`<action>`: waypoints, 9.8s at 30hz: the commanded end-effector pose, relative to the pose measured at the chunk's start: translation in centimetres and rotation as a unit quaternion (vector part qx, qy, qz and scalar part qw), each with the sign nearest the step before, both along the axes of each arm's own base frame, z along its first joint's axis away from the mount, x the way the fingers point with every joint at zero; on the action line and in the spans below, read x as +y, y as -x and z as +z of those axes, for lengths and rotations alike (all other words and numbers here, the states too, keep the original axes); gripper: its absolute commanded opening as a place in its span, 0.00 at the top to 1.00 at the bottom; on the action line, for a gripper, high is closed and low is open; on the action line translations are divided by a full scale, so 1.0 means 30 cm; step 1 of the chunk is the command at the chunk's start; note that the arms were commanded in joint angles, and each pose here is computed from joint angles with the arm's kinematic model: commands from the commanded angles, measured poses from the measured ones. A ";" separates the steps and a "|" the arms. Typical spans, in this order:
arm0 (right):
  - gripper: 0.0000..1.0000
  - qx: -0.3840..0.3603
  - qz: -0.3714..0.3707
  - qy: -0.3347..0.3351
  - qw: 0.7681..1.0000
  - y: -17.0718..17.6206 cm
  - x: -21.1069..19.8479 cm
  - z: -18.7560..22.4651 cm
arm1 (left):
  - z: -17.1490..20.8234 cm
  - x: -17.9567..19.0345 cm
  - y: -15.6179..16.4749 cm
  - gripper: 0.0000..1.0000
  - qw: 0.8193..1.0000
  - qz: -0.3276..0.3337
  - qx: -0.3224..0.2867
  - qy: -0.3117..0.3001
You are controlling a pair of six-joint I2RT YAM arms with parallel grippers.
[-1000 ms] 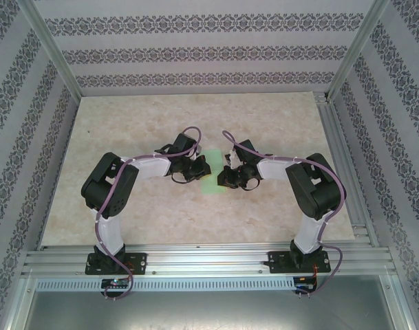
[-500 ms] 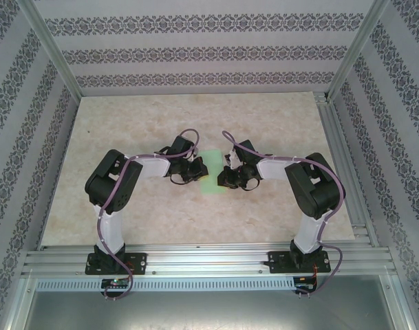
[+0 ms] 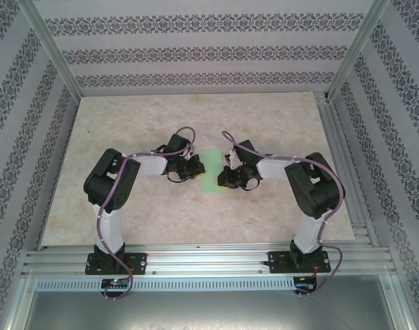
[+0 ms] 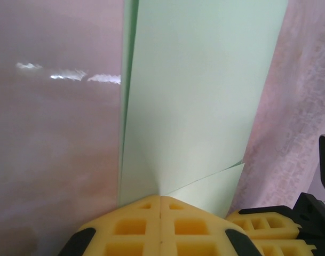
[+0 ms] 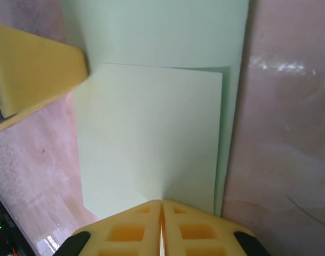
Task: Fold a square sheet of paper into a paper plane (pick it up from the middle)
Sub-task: Fold the triangle a second time at the center of the table, then turn over the paper at the center of the table, then third fold the triangle at the center of the table.
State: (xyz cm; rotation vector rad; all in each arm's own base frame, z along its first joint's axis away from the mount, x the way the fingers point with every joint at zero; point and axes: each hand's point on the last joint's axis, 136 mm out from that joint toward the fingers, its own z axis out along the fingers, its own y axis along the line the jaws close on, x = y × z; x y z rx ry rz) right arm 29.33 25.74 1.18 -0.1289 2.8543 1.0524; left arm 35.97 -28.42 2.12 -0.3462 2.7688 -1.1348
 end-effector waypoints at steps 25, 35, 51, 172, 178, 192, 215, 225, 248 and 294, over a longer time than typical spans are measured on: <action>0.62 -0.098 -0.055 0.034 0.993 -0.089 -0.111 0.201 | 0.197 0.043 -0.067 0.87 0.998 -0.008 -0.057 0.031; 0.55 -0.064 -0.037 0.035 0.997 -0.072 -0.056 0.098 | 0.208 -0.038 -0.004 0.85 0.997 -0.038 -0.048 0.053; 0.62 -0.043 -0.021 0.015 0.999 -0.055 -0.008 0.033 | 0.072 -0.081 0.032 0.86 0.998 -0.045 0.003 0.037; 0.63 -0.171 -0.102 -0.001 0.980 0.001 -0.191 0.376 | 0.304 -0.178 0.067 0.79 0.988 -0.116 -0.054 0.091; 0.66 -0.182 -0.093 -0.074 0.976 0.030 -0.169 0.420 | 0.195 -0.260 0.068 0.82 0.988 -0.139 -0.027 0.062; 0.88 -0.088 -0.034 -0.118 0.988 0.033 0.023 0.272 | 0.046 -0.221 0.066 0.83 0.991 -0.137 -0.004 -0.004; 0.86 0.013 -0.017 -0.045 0.999 0.088 0.036 0.002 | 0.040 -0.212 0.068 0.83 0.990 -0.141 -0.003 -0.014; 0.84 -0.007 -0.007 -0.031 0.999 0.074 0.038 0.079 | 0.059 -0.194 0.066 0.83 0.990 -0.142 -0.009 -0.021; 0.53 -0.033 -0.140 0.056 0.988 0.032 -0.291 0.069 | 0.220 -0.213 0.077 0.69 0.988 -0.150 -0.037 0.016; 0.54 -0.078 -0.118 -0.014 0.990 -0.013 -0.205 0.180 | 0.037 -0.175 0.096 0.85 0.989 -0.131 0.006 -0.069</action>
